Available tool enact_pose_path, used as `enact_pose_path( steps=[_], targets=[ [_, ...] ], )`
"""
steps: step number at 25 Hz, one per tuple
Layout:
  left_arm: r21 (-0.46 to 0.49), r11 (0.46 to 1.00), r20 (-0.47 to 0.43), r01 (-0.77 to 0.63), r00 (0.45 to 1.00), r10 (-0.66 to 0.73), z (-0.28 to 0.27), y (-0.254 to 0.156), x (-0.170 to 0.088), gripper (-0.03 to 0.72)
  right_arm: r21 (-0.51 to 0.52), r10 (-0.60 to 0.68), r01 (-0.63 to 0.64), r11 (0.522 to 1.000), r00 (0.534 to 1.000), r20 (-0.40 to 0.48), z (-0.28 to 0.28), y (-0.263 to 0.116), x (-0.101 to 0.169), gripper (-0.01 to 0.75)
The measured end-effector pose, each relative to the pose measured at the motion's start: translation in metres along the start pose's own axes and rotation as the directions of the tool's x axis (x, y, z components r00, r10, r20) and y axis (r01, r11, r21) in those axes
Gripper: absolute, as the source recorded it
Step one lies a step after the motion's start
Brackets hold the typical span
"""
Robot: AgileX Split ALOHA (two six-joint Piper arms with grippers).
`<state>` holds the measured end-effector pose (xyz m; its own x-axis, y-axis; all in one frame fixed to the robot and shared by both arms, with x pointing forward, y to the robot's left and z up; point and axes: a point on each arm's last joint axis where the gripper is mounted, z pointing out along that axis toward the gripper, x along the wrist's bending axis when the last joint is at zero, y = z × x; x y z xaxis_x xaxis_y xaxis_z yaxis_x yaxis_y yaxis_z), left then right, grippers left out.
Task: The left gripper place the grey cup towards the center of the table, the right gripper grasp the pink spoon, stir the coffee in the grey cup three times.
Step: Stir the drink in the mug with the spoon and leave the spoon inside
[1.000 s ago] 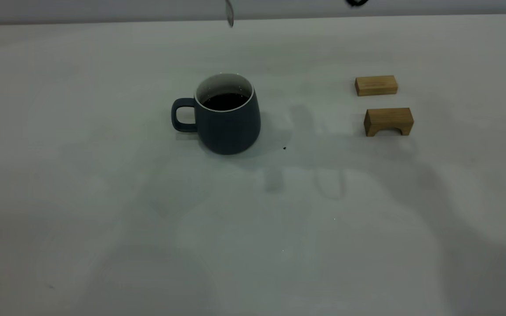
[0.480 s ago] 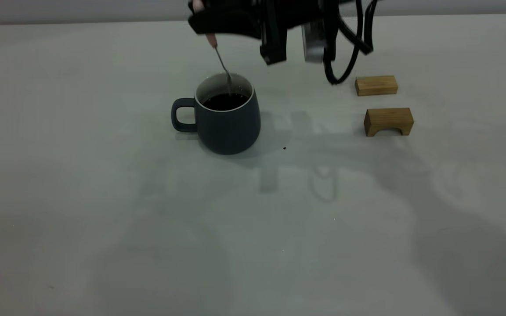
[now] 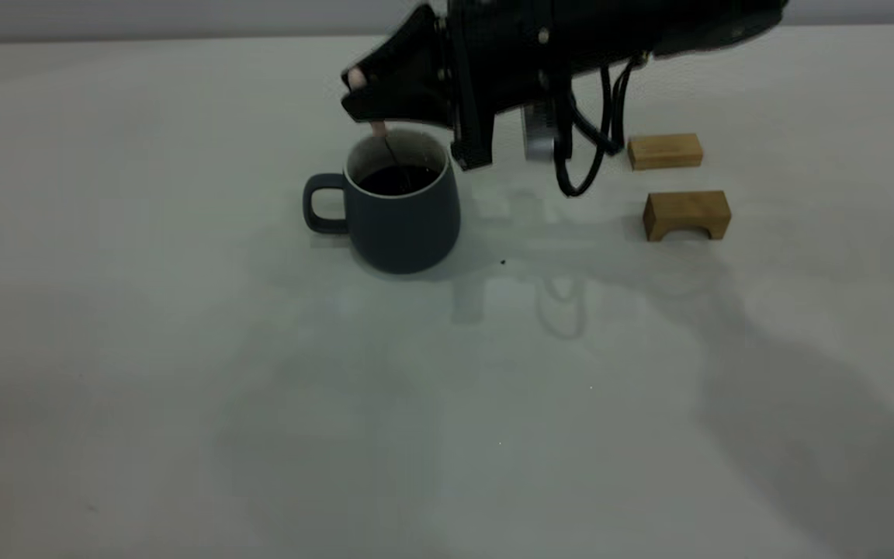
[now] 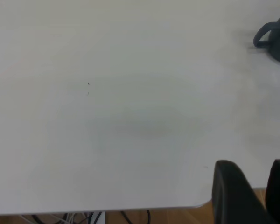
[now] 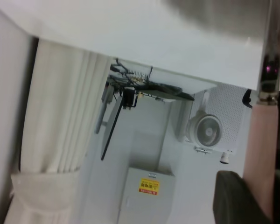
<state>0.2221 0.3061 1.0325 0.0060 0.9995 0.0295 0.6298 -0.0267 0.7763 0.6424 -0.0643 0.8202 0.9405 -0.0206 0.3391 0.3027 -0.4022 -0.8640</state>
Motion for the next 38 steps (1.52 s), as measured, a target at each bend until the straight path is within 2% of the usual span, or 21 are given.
enact_pose_path(
  steps=[6, 11, 17, 26, 30, 38],
  targets=[
    [0.000, 1.000, 0.001, 0.000, 1.000, 0.000, 0.000, 0.000, 0.000, 0.247, 0.035, 0.068, -0.068, 0.997, 0.998, 0.019, 0.002, 0.012, -0.004, 0.146],
    [0.000, 1.000, 0.001, 0.000, 1.000, 0.000, 0.000, 0.000, 0.000, 0.247, 0.063, -0.020, 0.019, 0.998, 1.000, 0.006, 0.007, 0.003, 0.006, 0.146],
    [-0.001, 1.000, 0.001, 0.000, 1.000, 0.000, 0.000, 0.000, 0.000, 0.247, 0.040, -0.041, 0.041, 0.998, 0.999, -0.003, 0.000, 0.009, 0.011, 0.146],
    [-0.001, 1.000, 0.001, 0.000, 1.000, 0.000, 0.000, 0.000, 0.000, 0.247, 0.049, 0.058, -0.060, 0.997, 0.997, 0.045, -0.003, 0.010, 0.009, 0.146],
    [-0.001, 1.000, 0.001, 0.000, 1.000, 0.000, 0.000, 0.000, 0.000, 0.247, 0.077, 0.007, -0.010, 0.997, 1.000, 0.030, 0.011, -0.001, 0.004, 0.146],
    [-0.001, 1.000, 0.001, 0.000, 1.000, 0.000, 0.000, 0.000, 0.000, 0.247, 0.025, -0.037, 0.037, 0.999, 0.999, 0.005, -0.002, 0.010, 0.013, 0.146]
  ],
)
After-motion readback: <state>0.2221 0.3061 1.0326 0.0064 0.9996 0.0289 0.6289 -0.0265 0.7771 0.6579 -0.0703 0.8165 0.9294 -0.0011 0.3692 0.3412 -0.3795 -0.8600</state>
